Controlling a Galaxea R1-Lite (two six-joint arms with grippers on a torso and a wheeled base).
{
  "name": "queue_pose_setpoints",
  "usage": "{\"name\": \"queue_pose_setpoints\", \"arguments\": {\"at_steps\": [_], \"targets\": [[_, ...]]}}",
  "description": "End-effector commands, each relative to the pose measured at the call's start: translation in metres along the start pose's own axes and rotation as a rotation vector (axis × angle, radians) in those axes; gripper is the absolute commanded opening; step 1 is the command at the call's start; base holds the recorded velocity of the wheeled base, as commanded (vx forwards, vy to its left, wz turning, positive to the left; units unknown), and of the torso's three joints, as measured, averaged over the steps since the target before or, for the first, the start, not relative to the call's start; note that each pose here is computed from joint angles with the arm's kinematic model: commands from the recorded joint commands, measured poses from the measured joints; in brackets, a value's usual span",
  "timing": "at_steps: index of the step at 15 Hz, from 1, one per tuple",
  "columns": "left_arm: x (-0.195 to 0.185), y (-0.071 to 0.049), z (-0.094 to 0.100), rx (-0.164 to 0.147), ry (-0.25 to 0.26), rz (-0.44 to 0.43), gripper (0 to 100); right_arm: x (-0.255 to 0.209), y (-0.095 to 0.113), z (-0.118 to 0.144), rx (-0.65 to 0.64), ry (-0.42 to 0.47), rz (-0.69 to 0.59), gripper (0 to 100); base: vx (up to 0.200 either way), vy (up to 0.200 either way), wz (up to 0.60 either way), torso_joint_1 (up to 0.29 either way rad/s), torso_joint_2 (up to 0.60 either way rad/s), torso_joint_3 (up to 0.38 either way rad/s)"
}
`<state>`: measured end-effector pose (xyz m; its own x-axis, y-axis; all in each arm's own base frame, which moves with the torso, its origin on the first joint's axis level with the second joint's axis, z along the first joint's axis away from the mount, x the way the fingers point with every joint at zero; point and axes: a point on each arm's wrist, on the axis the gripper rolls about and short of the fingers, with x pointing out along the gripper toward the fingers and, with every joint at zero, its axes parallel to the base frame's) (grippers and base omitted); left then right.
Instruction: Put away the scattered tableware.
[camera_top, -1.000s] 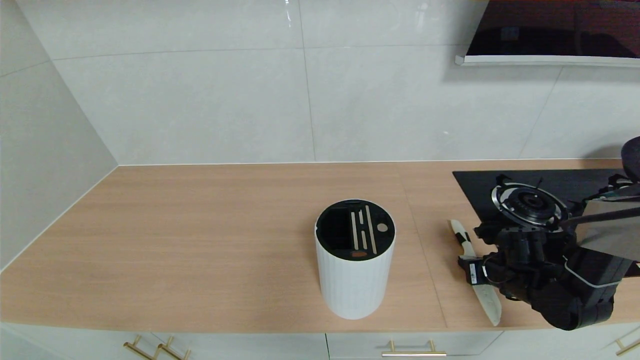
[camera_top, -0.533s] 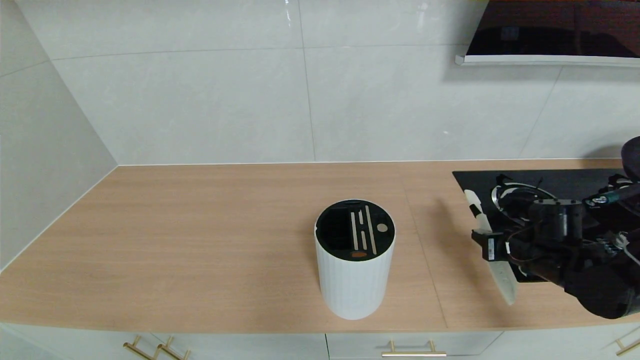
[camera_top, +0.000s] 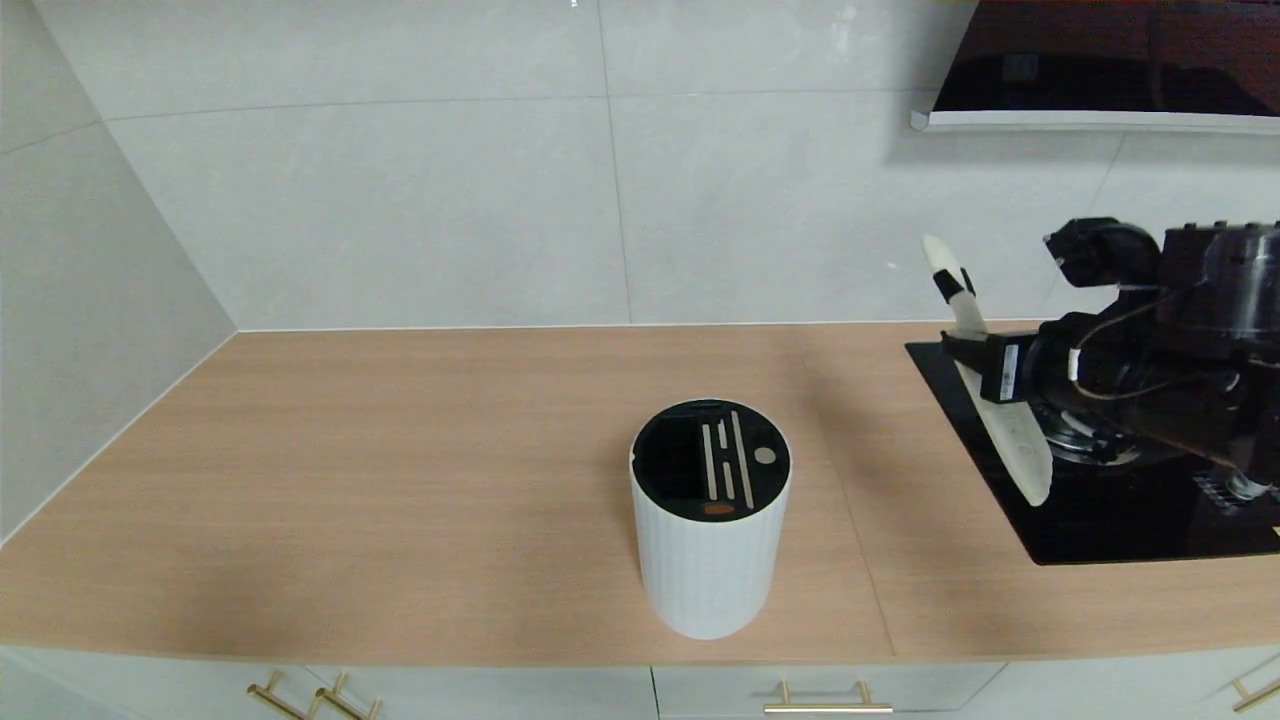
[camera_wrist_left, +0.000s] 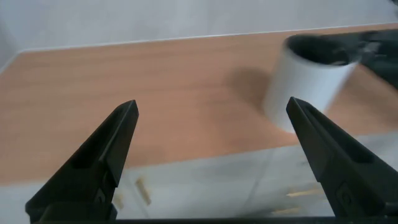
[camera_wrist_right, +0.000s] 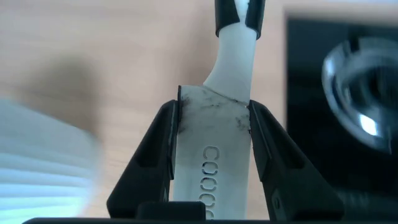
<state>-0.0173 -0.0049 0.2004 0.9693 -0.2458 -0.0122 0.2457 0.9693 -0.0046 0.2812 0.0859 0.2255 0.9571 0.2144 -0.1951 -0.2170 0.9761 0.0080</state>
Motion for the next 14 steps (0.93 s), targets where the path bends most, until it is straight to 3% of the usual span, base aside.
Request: {"name": "queue_pose_setpoints", "arguments": {"at_steps": [1, 2, 3, 4, 5, 6, 7, 8, 9, 10, 11, 14], "targets": [[0.099, 0.019, 0.056, -0.071, 0.220, -0.143, 100, -0.033, 0.019, 0.043, 0.002, -0.133, 0.075, 0, 0.000, 0.000, 0.00, 0.000, 0.00, 0.000], [0.148, 0.020, 0.060, -0.101, 0.258, -0.205, 100, -0.045, 0.031, 0.048, 0.001, -0.149, 0.116, 0, 0.000, 0.000, 0.00, 0.000, 0.00, 0.000], [0.182, 0.018, 0.061, -0.127, 0.252, -0.238, 100, -0.053, 0.044, 0.049, 0.015, -0.158, 0.145, 0, 0.000, 0.000, 0.00, 0.000, 0.00, 0.000], [0.208, 0.012, 0.060, -0.133, 0.227, -0.272, 100, -0.060, 0.056, 0.045, 0.047, -0.148, 0.168, 0, 0.000, 0.000, 0.00, 0.000, 0.00, 0.000], [0.228, 0.001, 0.056, -0.146, 0.218, -0.305, 100, -0.065, 0.064, 0.040, 0.069, -0.133, 0.197, 0, 0.000, 0.000, 0.00, 0.000, 0.00, 0.000], [0.245, -0.017, 0.050, -0.227, 0.220, -0.346, 100, -0.070, 0.075, 0.036, 0.067, -0.122, 0.239, 0, 0.000, 0.000, 0.00, 0.000, 0.00, 0.000], [0.250, -0.036, 0.046, -0.348, 0.245, -0.403, 100, -0.075, 0.090, 0.033, 0.064, -0.108, 0.298, 0, 0.000, 0.000, 0.00, 0.000, 0.00, 0.000], [0.259, -0.057, 0.041, -0.535, 0.284, -0.470, 100, -0.076, 0.102, 0.026, 0.062, -0.083, 0.317, 0, 0.000, 0.000, 0.00, 0.000, 0.00, 0.000], [0.270, -0.070, 0.036, -0.619, 0.294, -0.506, 100, -0.075, 0.110, 0.020, 0.059, -0.062, 0.323, 0, 0.000, 0.000, 0.00, 0.000, 0.00, 0.000], [0.281, -0.082, 0.025, -0.643, 0.297, -0.532, 100, -0.076, 0.120, 0.015, 0.052, -0.042, 0.350, 0, 0.000, 0.000, 0.00, 0.000, 0.00, 0.000], [0.286, -0.086, 0.017, -0.643, 0.298, -0.529, 100, -0.076, 0.124, 0.012, 0.047, -0.032, 0.362, 0, 0.000, 0.000, 0.00, 0.000, 0.00, 0.000], [0.292, -0.098, 0.005, -0.665, 0.223, -0.593, 100, -0.074, 0.138, -0.004, 0.013, 0.022, 0.394, 0, 0.000, 0.000, 0.00, 0.000, 0.00, 0.000]]}}
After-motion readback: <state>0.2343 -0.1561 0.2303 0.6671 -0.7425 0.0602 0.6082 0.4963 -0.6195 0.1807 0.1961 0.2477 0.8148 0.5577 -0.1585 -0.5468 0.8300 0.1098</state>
